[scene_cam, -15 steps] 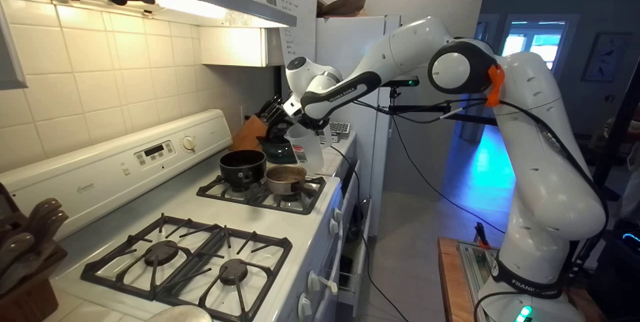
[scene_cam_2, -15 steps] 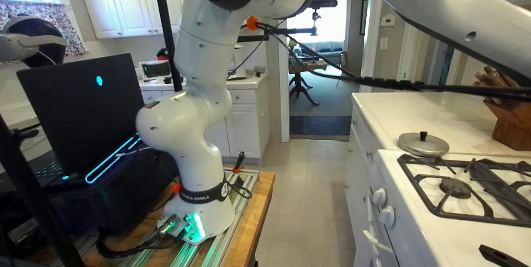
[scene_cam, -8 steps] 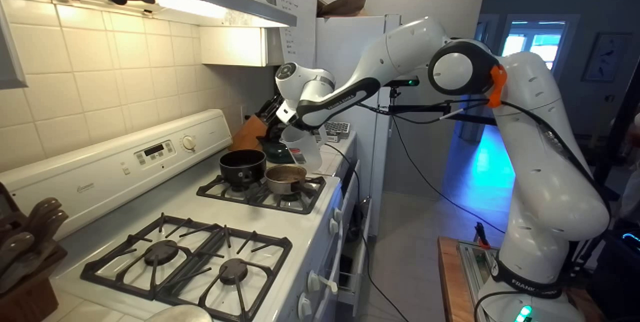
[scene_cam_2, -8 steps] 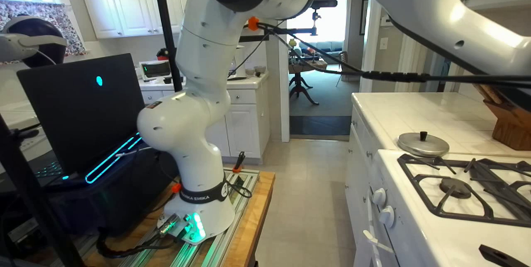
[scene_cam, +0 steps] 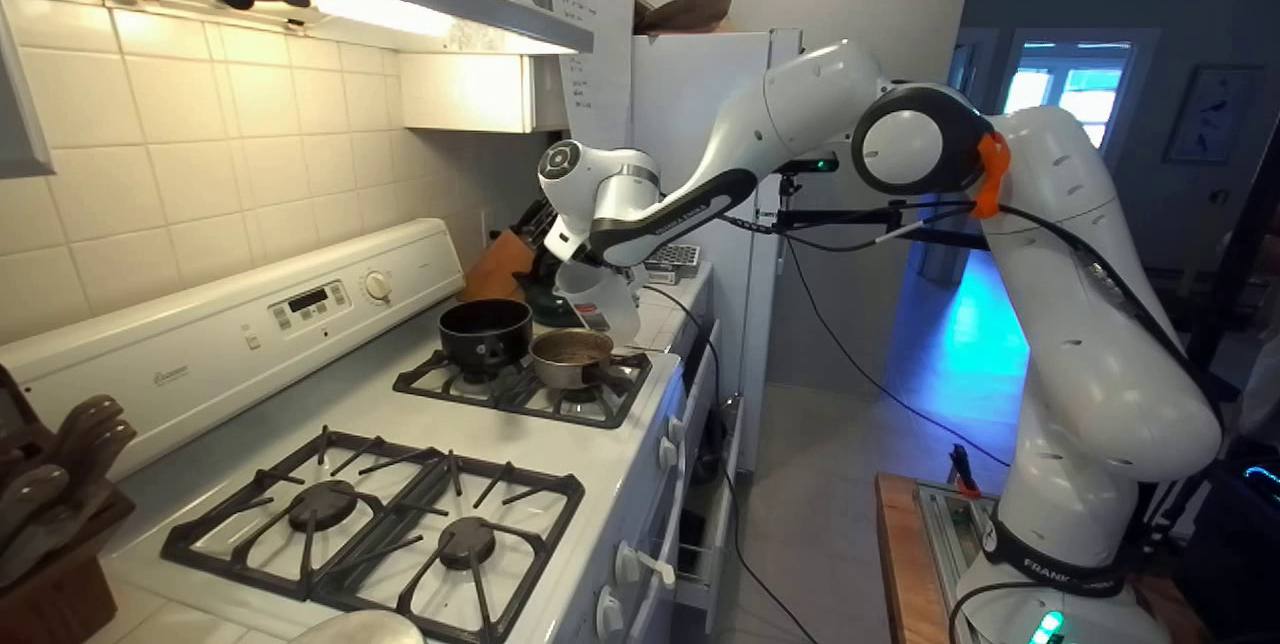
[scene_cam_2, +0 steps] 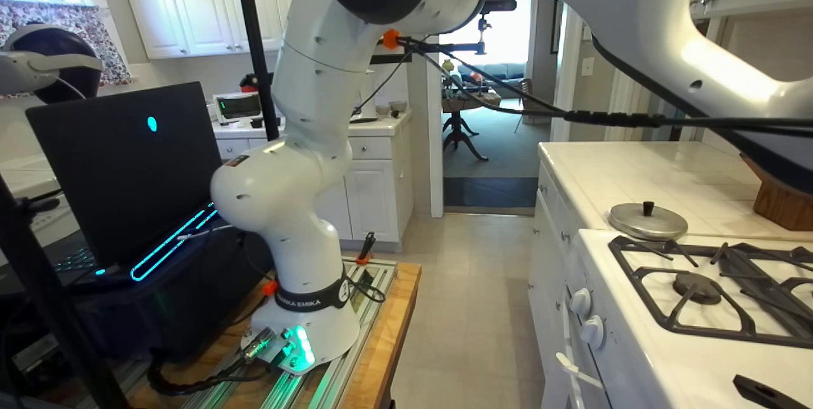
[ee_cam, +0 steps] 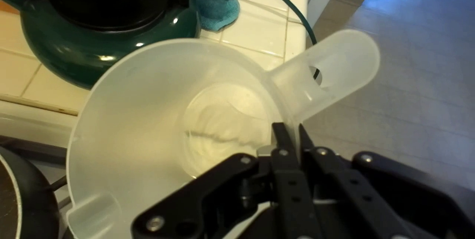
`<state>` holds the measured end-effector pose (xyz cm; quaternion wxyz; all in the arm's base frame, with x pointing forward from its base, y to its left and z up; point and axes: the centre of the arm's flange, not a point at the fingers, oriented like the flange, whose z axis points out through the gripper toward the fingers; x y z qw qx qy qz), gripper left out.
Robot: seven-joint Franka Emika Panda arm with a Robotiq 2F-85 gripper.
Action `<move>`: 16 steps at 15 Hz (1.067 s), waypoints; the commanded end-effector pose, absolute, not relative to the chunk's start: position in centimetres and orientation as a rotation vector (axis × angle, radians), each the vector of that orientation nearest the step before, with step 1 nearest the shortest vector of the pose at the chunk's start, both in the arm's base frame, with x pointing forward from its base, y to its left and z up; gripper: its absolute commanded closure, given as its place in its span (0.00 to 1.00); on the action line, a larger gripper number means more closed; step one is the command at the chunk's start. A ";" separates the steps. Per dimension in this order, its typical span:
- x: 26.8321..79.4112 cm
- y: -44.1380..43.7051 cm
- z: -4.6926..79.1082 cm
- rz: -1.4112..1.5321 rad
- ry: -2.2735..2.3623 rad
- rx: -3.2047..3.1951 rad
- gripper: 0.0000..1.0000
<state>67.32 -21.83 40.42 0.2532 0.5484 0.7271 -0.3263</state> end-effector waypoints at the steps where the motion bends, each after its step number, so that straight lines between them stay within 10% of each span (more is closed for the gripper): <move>1: 66.6 -20.2 40.9 -0.958 1.976 1.369 0.99; 16: 66.3 -16.7 39.8 -1.083 2.006 1.080 0.99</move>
